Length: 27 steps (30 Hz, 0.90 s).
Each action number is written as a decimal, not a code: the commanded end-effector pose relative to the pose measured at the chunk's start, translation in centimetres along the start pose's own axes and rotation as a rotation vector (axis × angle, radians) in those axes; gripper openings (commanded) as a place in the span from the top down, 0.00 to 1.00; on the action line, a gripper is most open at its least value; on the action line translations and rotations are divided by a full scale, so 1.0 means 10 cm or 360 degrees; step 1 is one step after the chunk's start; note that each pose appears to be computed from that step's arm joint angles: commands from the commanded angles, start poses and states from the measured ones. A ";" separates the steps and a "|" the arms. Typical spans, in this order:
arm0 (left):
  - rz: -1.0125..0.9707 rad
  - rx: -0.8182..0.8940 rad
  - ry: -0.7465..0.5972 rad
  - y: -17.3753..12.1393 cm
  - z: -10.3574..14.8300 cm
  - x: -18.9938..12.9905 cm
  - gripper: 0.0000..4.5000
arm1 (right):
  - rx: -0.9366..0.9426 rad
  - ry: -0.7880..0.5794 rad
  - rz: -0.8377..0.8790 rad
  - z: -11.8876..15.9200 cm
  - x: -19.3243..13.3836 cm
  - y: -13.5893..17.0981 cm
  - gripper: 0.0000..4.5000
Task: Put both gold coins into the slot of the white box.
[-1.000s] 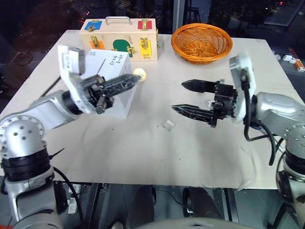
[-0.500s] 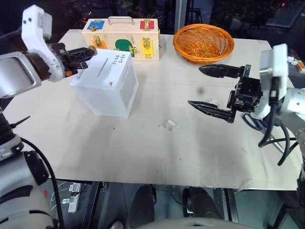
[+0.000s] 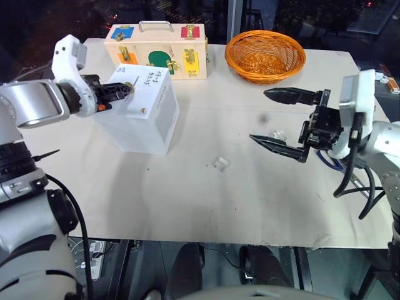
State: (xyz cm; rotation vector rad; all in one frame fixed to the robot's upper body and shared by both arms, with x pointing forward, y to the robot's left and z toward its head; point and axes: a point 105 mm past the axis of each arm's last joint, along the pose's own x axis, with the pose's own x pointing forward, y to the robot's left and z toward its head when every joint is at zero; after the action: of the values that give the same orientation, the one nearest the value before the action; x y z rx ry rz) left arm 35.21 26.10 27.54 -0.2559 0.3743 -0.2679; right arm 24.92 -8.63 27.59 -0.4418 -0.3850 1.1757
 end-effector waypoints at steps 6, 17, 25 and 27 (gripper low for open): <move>0.0048 0.0217 -0.0009 -0.01 0.09 -0.01 1.00 | -0.0058 -0.0077 -0.0053 0.16 -0.02 0.00 0.06; 0.0021 0.0366 -0.0068 -0.14 0.17 -0.04 0.61 | -0.0044 -0.0112 -0.0073 0.18 -0.04 -0.04 0.05; -0.0639 0.0449 -0.0333 -0.84 0.31 -0.36 0.40 | -0.0037 -0.0120 -0.0152 0.18 -0.10 -0.07 0.05; -0.0873 0.0534 -0.0401 -1.11 0.20 -0.44 0.40 | -0.0024 -0.0122 -0.0180 0.17 -0.13 -0.08 0.05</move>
State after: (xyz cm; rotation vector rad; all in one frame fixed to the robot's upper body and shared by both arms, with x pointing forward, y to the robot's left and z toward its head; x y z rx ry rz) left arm 32.03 19.49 32.52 -0.0957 0.1133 -0.6820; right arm 24.94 -9.28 28.15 -0.3729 -0.4116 1.1186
